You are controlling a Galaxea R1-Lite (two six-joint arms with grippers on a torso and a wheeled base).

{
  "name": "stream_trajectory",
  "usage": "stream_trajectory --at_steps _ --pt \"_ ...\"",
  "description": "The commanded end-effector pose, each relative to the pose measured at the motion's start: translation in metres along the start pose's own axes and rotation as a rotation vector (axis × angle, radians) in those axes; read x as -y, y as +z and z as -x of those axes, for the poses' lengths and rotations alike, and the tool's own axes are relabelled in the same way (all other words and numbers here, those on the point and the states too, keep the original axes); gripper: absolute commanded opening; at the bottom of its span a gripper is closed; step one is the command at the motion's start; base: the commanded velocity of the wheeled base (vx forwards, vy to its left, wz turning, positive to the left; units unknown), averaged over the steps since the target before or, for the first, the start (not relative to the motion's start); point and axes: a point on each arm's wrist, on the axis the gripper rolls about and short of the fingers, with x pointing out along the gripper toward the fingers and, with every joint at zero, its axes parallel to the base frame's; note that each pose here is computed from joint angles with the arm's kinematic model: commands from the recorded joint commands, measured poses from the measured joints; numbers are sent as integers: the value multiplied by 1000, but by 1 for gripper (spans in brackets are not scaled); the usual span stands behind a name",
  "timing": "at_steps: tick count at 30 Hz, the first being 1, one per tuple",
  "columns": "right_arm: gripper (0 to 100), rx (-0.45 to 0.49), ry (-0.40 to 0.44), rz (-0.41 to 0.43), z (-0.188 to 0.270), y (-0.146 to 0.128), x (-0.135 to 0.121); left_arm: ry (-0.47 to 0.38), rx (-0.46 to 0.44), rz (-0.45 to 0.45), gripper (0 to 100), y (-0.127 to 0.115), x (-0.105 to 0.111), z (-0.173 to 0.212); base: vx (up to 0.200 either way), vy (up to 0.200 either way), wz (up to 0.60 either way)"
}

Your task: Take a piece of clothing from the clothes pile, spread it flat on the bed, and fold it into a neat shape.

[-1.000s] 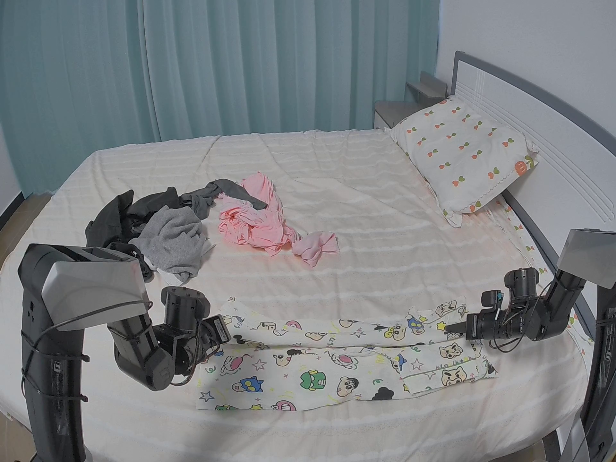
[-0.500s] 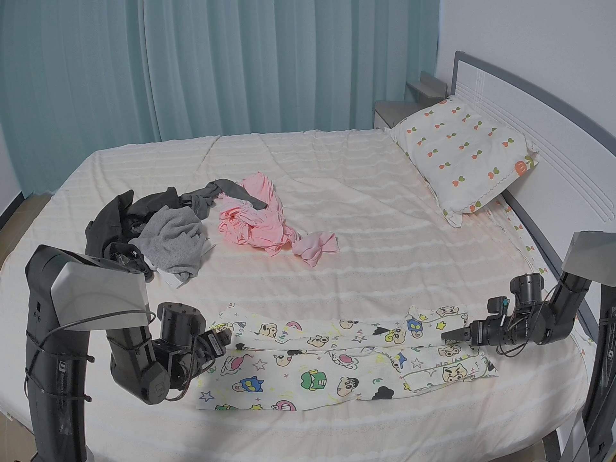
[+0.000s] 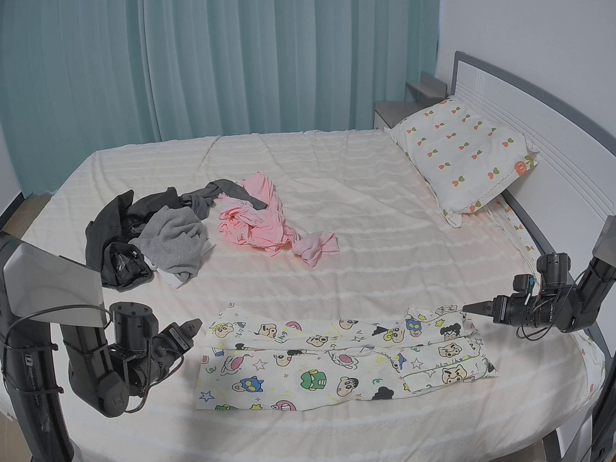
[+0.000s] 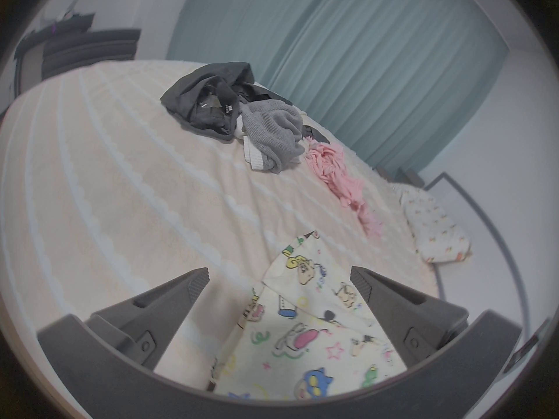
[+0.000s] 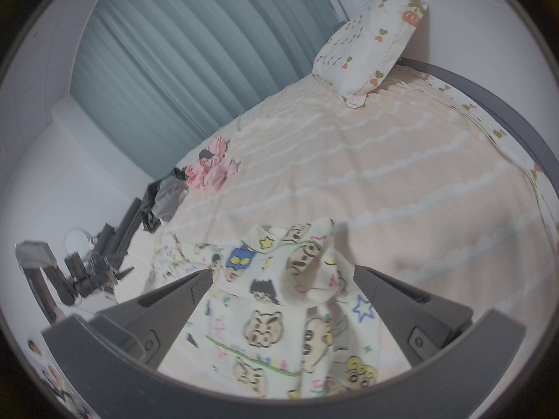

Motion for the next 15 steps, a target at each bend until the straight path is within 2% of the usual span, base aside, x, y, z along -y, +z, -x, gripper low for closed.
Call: stream_trajectory --at_steps 1,8,15 --pt "100 2 52 1 -6 3 -35 -58 4 114 100 14 2 28 0 0 0" --pt "100 -25 33 -63 -52 -11 -45 -93 -40 336 100 11 5 40 0 0 0" --pt "100 -53 -23 -105 -79 -28 -40 -72 -65 360 100 5 3 40 0 0 0"
